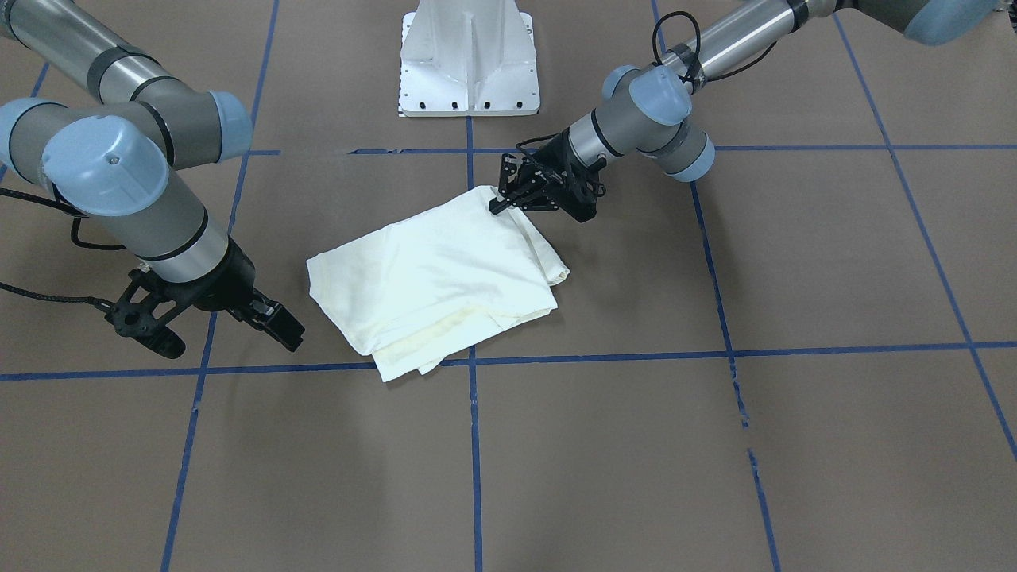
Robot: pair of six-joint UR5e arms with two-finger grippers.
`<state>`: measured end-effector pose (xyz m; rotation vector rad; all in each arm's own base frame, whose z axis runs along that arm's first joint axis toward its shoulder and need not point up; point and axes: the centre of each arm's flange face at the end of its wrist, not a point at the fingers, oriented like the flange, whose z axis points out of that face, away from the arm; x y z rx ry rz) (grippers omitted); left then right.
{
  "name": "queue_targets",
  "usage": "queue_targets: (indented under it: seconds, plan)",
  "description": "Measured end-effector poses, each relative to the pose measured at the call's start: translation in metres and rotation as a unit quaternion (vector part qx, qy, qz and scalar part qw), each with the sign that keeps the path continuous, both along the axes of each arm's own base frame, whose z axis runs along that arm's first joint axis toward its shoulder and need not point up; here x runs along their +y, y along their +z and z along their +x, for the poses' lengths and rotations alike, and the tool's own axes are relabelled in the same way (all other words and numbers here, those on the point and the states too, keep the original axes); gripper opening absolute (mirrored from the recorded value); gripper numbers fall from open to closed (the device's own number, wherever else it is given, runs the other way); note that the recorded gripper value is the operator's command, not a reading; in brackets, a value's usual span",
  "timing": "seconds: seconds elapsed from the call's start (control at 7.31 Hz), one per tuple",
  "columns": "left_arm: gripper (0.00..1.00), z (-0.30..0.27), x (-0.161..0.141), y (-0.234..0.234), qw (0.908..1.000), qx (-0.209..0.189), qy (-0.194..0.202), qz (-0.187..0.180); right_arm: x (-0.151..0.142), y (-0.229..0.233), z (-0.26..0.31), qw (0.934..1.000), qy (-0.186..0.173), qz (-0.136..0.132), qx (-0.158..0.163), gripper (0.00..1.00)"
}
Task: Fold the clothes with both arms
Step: 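Release the shirt and raise the right gripper away while the left gripper holds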
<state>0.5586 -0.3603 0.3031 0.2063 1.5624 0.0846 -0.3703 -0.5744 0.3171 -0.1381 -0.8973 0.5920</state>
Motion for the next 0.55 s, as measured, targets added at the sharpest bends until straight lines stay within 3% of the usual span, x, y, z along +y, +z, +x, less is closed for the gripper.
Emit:
queue_targets:
  seconds: [0.55]
  plan:
    - [0.00,0.0039,0.0104,0.0048,0.9999,-0.004,0.010,-0.009,0.0108,0.0071,0.0090,1.0000,-0.002,0.001,-0.001,1.00]
